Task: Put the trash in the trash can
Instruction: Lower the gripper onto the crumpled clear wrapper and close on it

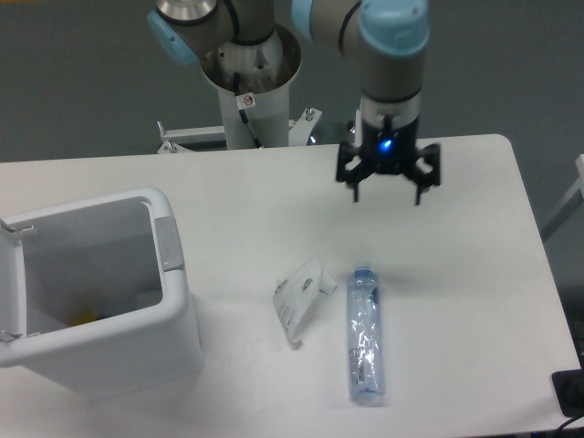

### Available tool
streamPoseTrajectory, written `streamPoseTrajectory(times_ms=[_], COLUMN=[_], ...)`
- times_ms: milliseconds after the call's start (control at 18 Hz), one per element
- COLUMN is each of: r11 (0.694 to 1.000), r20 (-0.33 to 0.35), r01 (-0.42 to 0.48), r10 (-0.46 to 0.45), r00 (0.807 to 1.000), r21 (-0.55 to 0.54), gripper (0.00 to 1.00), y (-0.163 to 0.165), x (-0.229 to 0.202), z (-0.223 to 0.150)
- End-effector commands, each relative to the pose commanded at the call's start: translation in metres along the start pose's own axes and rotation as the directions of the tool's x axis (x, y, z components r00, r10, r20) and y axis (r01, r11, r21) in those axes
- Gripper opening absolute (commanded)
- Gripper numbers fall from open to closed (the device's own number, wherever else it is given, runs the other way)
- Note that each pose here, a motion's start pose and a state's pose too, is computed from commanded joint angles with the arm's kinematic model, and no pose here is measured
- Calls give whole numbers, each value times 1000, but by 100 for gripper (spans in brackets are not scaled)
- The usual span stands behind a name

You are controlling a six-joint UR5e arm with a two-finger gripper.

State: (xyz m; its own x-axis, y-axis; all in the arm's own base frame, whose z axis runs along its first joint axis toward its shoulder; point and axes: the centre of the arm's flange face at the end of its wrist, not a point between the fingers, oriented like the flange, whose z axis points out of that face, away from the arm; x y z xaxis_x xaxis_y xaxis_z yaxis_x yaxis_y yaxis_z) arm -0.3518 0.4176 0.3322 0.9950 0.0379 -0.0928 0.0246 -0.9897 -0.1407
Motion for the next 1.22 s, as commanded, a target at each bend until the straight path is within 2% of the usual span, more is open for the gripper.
streamPoseTrajectory(times_ms=[56, 222, 389, 667, 722, 833, 1000, 1222], r11=[999, 996, 996, 998, 999, 1000, 1000, 1000], r20=[-18, -70, -77, -66, -60, -52, -53, -49], r01=[-50, -85, -93, -64, -40, 19, 27, 25], r10=[49, 84, 91, 63, 40, -19, -28, -26], r00=[999, 994, 993, 996, 997, 998, 998, 998], r21=[-10, -21, -18, -10, -7, -3, -7, -10], gripper=[100, 100, 100, 100, 88, 52, 0, 0], y=[-4, -12, -20, -27, -29, -33, -36, -35], x=[6, 23, 23, 21, 21, 20, 22, 20], z=[10, 41, 68, 82, 82, 82, 84, 83])
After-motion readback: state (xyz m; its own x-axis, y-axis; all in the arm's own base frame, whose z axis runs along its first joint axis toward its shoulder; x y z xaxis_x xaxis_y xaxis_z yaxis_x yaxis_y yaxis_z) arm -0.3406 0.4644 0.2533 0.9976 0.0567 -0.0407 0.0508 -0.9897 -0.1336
